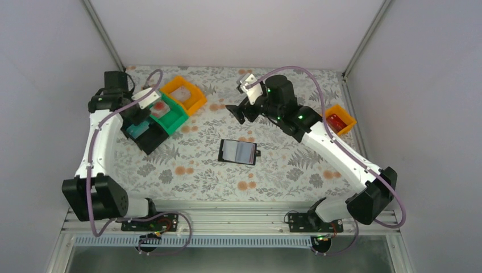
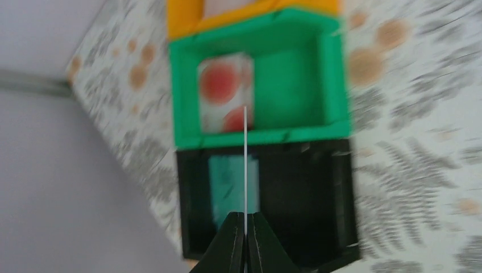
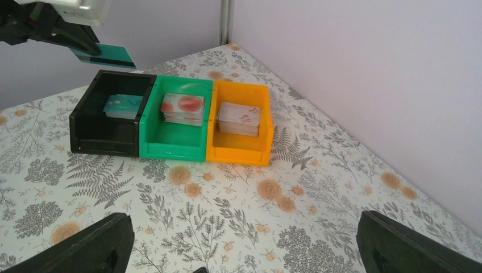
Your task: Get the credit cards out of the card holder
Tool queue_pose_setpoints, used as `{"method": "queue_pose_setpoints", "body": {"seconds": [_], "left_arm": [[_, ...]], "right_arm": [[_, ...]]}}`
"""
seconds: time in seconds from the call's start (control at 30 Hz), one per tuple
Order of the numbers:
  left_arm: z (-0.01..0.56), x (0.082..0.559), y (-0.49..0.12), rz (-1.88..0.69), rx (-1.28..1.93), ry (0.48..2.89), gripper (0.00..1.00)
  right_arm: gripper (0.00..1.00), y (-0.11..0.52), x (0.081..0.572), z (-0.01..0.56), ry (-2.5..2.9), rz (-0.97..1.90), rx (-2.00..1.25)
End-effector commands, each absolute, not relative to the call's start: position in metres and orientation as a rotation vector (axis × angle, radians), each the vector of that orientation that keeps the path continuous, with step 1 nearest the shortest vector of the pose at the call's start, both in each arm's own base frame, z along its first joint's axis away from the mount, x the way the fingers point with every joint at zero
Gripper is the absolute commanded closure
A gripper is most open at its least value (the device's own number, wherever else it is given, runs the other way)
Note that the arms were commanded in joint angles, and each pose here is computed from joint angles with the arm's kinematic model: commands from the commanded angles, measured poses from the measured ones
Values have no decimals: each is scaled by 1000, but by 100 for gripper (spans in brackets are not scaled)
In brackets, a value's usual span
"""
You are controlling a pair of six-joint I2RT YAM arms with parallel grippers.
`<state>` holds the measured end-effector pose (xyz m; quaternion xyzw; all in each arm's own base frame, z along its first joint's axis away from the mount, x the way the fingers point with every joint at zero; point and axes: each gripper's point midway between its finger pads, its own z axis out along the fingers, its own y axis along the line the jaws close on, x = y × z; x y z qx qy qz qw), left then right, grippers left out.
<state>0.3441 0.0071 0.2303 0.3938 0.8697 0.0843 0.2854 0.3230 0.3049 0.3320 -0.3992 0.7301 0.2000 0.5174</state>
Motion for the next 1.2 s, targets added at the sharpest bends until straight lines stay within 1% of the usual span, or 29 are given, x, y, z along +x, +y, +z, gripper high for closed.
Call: {"method": "queue_pose_setpoints", "body": {"seconds": [0.0, 0.2, 0.33, 0.43, 0.53, 0.57, 0.73, 0.97, 1.17], "left_arm": [[213, 366, 66, 496, 989, 2349, 97], [181, 385, 93, 581, 959, 2355, 98], [160, 382, 120, 595, 903, 2413, 98], [144, 380, 114, 551, 938, 2408, 98], [145, 384, 94, 380, 953, 2347, 98], [145, 386, 92, 364, 954, 2335, 98], [136, 393, 98, 387, 980, 2338, 98], [123, 385, 96, 361, 1013, 2367, 98], [114, 380, 105, 400, 1005, 2427, 98]], "right_arm": [[1, 298, 323, 344, 1716, 511, -924], [1, 294, 318, 348, 1697, 518, -931], [1, 292, 312, 355, 1671, 529, -936], [1, 291, 309, 360, 1652, 537, -940], [1, 290, 308, 361, 1649, 537, -940], [1, 290, 308, 362, 1648, 538, -941], [1, 290, 305, 364, 1640, 544, -945], [1, 289, 301, 367, 1625, 551, -955], [1, 292, 296, 366, 1614, 579, -983]]}}
